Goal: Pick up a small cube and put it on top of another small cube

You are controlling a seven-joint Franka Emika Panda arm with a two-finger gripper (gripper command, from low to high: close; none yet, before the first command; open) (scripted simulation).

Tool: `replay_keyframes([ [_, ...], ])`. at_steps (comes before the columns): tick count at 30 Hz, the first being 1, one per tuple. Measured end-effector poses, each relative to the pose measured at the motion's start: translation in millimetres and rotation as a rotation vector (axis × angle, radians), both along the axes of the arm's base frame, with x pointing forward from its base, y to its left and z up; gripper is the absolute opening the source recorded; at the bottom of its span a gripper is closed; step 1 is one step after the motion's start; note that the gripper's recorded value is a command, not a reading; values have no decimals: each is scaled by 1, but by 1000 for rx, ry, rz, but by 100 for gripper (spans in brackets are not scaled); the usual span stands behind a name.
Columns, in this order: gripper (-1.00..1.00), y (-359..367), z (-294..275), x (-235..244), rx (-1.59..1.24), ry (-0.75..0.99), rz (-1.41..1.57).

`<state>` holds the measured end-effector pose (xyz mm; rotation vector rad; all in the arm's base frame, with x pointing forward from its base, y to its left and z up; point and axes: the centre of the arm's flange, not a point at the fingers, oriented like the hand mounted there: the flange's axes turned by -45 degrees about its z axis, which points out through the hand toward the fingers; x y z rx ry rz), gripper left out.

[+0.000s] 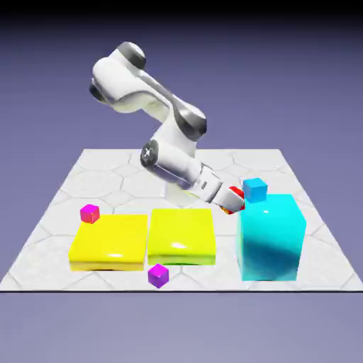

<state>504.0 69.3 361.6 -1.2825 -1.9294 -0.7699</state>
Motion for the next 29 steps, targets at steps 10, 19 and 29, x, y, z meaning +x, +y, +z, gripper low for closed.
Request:
replay_keyframes([
  [10,-100,26,56,-65,-44,35,-199],
  [19,-100,47,65,-125,-135,83,-394],
  [29,100,78,20,-122,-131,85,-393],
])
